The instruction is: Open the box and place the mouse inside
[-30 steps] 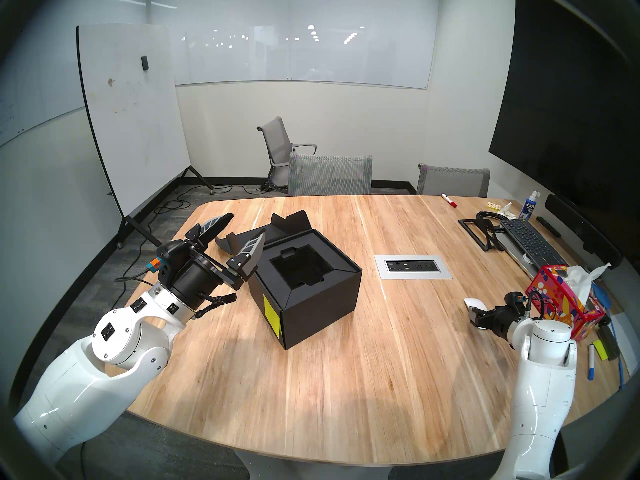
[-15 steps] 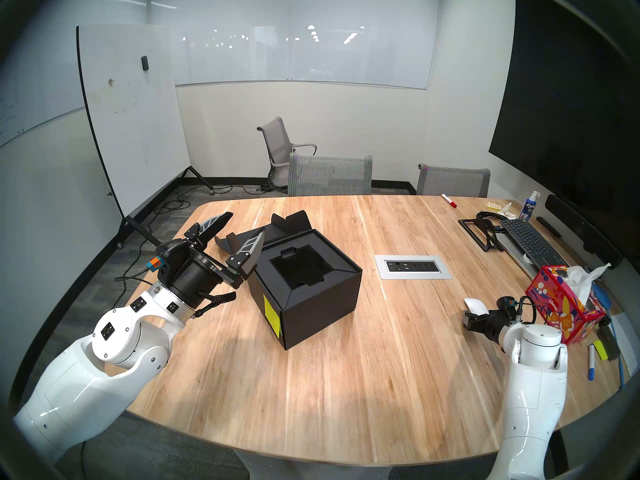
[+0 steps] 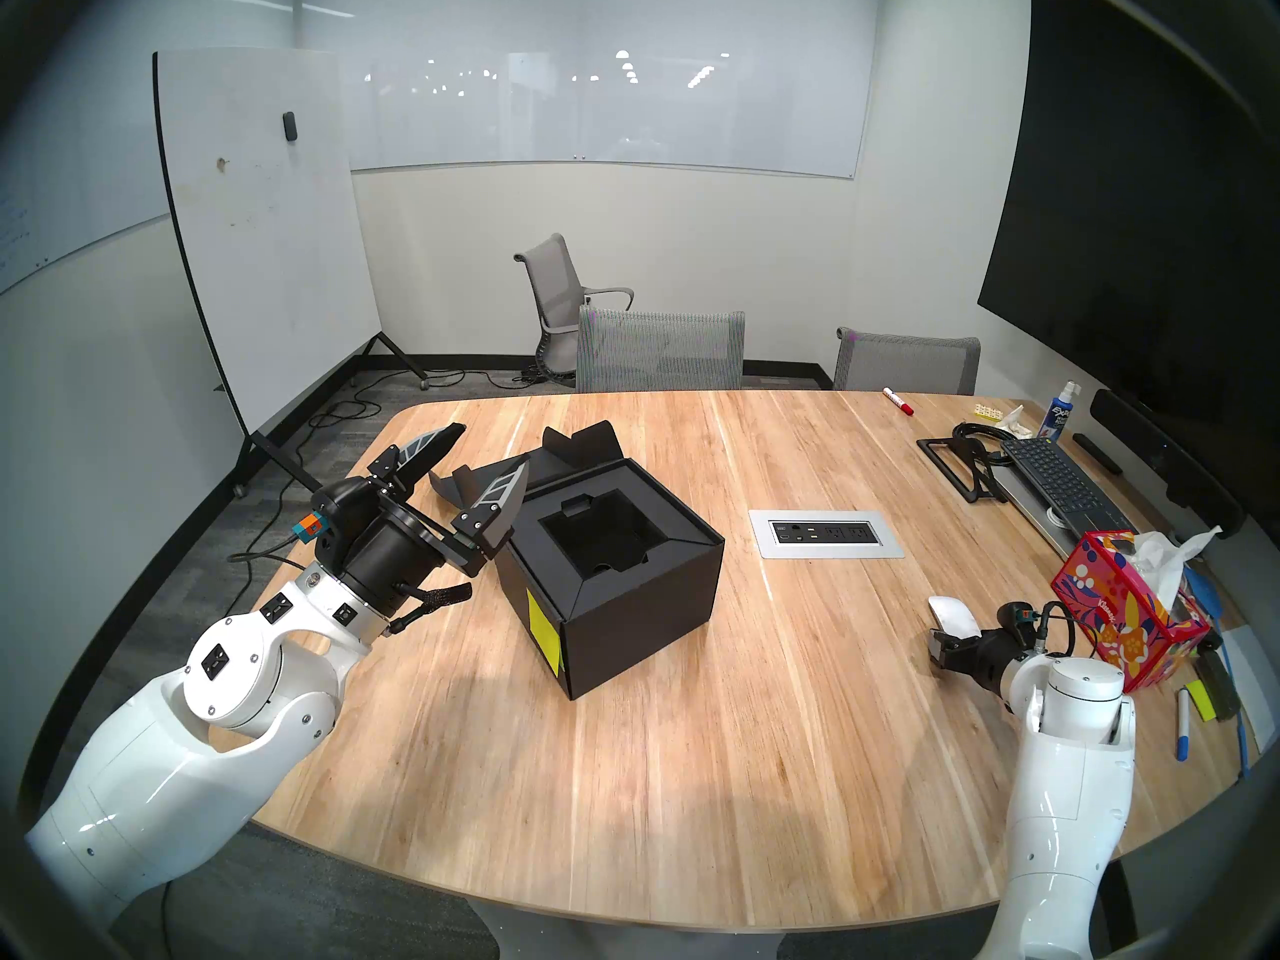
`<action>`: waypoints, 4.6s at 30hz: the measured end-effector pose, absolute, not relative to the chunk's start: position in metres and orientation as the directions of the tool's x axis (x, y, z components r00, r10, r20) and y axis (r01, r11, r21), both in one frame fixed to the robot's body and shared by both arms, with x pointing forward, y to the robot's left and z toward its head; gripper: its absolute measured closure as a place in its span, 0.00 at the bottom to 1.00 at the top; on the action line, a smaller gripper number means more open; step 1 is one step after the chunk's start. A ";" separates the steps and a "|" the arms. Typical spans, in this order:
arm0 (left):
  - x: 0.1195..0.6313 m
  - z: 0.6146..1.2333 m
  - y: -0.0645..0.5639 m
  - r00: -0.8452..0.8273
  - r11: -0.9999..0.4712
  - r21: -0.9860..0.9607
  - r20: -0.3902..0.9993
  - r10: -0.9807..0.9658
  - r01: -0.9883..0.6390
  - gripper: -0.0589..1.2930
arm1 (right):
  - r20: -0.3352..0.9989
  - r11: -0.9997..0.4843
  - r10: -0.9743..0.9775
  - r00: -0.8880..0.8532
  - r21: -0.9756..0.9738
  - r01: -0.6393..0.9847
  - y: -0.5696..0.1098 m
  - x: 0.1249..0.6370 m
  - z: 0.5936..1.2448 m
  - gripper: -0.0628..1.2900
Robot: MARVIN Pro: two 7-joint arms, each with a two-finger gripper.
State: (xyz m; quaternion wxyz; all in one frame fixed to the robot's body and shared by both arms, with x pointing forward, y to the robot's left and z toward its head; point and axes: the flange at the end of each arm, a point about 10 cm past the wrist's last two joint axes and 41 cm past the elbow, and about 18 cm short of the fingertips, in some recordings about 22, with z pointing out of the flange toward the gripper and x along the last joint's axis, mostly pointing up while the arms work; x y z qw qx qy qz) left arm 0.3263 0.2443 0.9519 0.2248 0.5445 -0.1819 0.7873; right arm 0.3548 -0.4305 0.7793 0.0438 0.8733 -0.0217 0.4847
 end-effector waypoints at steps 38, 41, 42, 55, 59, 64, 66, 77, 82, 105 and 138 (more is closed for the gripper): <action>0.327 0.953 0.244 -0.308 -0.833 -0.044 0.939 0.154 -0.551 0.03 | 0.898 -0.995 0.087 0.432 0.055 0.087 -0.382 0.357 0.820 0.56; 0.327 0.953 0.244 -0.308 -0.833 -0.044 0.939 0.154 -0.551 0.03 | 0.908 -0.992 0.099 0.408 0.060 0.108 -0.377 0.359 0.828 0.56; 0.327 0.953 0.244 -0.308 -0.833 -0.045 0.939 0.154 -0.551 0.03 | 0.912 -0.991 0.105 0.397 0.062 0.120 -0.374 0.361 0.832 0.56; 0.327 0.953 0.244 -0.308 -0.833 -0.045 0.939 0.153 -0.551 0.03 | 0.936 -0.969 0.160 0.312 0.090 0.228 -0.349 0.385 0.853 0.56; 0.327 0.953 0.244 -0.308 -0.833 -0.045 0.939 0.153 -0.551 0.03 | 0.943 -0.957 0.179 0.281 0.101 0.271 -0.336 0.396 0.861 0.56; 0.327 0.953 0.244 -0.309 -0.833 -0.046 0.939 0.153 -0.551 0.03 | 0.948 -0.942 0.197 0.248 0.114 0.315 -0.322 0.410 0.868 0.56; 0.327 0.953 0.244 -0.309 -0.833 -0.046 0.939 0.153 -0.551 0.03 | 0.950 -0.936 0.204 0.236 0.118 0.333 -0.316 0.415 0.871 0.56; 0.327 0.953 0.244 -0.309 -0.833 -0.046 0.939 0.153 -0.551 0.03 | 0.956 -0.896 0.239 0.167 0.151 0.417 -0.287 0.434 0.884 0.56; 0.327 0.953 0.244 -0.309 -0.833 -0.046 0.939 0.153 -0.551 0.03 | 0.961 -0.882 0.242 0.137 0.159 0.445 -0.277 0.438 0.892 0.56; 0.327 0.953 0.244 -0.310 -0.833 -0.046 0.939 0.153 -0.551 0.03 | 0.976 -0.805 0.216 0.027 0.163 0.571 -0.254 0.424 0.927 0.56; 0.327 0.953 0.245 -0.310 -0.833 -0.047 0.938 0.153 -0.551 0.03 | 0.968 -0.712 0.250 -0.013 0.193 0.675 -0.169 0.436 0.927 0.56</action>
